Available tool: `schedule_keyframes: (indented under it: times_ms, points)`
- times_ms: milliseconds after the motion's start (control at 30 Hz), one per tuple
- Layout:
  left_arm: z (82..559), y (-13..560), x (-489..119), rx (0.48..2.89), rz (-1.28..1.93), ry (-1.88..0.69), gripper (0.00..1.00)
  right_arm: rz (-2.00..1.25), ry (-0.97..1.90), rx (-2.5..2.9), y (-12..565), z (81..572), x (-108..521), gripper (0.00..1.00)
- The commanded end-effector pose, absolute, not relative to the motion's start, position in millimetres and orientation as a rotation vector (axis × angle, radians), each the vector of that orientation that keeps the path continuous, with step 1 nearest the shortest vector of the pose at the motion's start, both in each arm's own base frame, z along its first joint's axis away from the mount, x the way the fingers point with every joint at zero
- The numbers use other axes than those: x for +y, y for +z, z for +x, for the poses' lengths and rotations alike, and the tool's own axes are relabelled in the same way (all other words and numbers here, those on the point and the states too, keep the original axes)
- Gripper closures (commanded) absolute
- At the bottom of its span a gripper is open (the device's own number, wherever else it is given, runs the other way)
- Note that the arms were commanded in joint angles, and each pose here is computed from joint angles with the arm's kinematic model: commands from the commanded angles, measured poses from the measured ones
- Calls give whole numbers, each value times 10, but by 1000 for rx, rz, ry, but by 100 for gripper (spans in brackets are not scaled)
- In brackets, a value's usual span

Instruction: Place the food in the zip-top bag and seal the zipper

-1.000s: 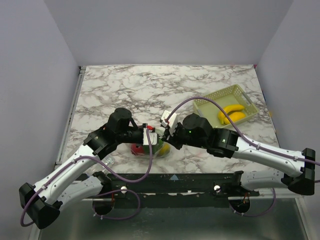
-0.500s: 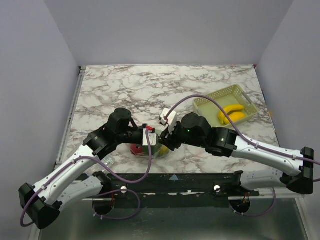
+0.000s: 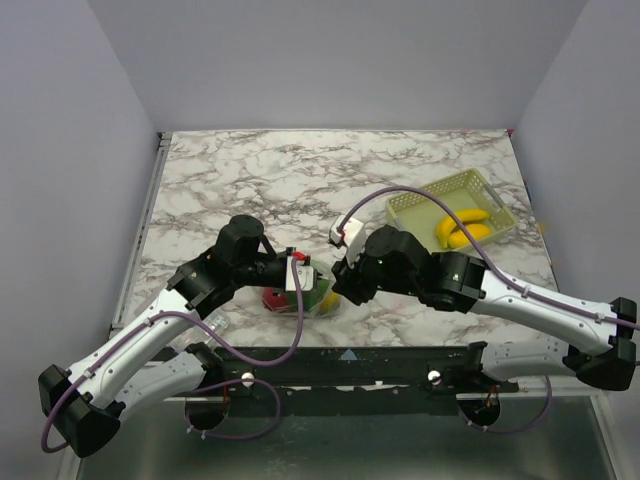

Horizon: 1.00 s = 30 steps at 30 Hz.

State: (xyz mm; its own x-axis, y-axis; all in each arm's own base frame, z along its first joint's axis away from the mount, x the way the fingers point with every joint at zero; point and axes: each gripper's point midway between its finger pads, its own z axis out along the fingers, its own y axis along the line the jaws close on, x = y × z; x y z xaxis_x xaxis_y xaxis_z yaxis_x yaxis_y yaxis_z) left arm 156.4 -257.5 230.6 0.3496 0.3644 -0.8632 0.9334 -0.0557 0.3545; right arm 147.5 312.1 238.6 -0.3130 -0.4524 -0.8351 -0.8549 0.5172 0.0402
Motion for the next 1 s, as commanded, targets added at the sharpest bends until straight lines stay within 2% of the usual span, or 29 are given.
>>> schedule_keyframes:
  times_ms: [0, 167, 267, 300, 367, 400, 467, 533, 567, 600, 667, 767, 900, 967]
  points:
    - [1509, 2525, -2642, 1098, 1609, -746, 100, -1078, 583, 1989, 2434, 1496, 3093, 61]
    - [1508, 2536, -2642, 1094, 1608, -744, 100, -1111, 545, 2018, 2324, 1539, 3164, 73]
    - [1501, 2542, -2639, 1092, 1606, -746, 100, -1108, 530, 2015, 2303, 1575, 3189, 88]
    - [1496, 2549, -2639, 1088, 1606, -747, 100, -1101, 520, 2011, 2305, 1595, 3188, 97]
    - [1481, 2552, -2640, 1082, 1606, -753, 100, -1087, 508, 1998, 2313, 1628, 3184, 100]
    - [1476, 2564, -2641, 1080, 1599, -758, 90, -1083, 504, 1989, 2315, 1641, 3178, 100]
    - [1429, 2584, -2658, 1067, 1592, -791, 63, -1082, 503, 1971, 2331, 1652, 3180, 100]
    - [1370, 2642, -2689, 1048, 1583, -840, 43, -1094, 513, 1968, 2324, 1643, 3200, 100]
    - [1362, 2665, -2699, 1041, 1579, -849, 35, -1101, 515, 1967, 2322, 1640, 3211, 100]
    - [1360, 2684, -2710, 1036, 1574, -859, 33, -1109, 515, 1968, 2309, 1635, 3217, 100]
    - [1365, 2688, -2735, 1041, 1571, -877, 33, -1118, 515, 1968, 2295, 1633, 3228, 100]
    - [1371, 2690, -2761, 1052, 1572, -897, 39, -1119, 520, 1961, 2309, 1632, 3235, 100]
    - [1366, 2712, -2784, 1050, 1573, -916, 59, -1114, 526, 1953, 2326, 1631, 3232, 100]
    - [1364, 2730, -2799, 1045, 1568, -926, 65, -1110, 527, 1951, 2332, 1632, 3227, 100]
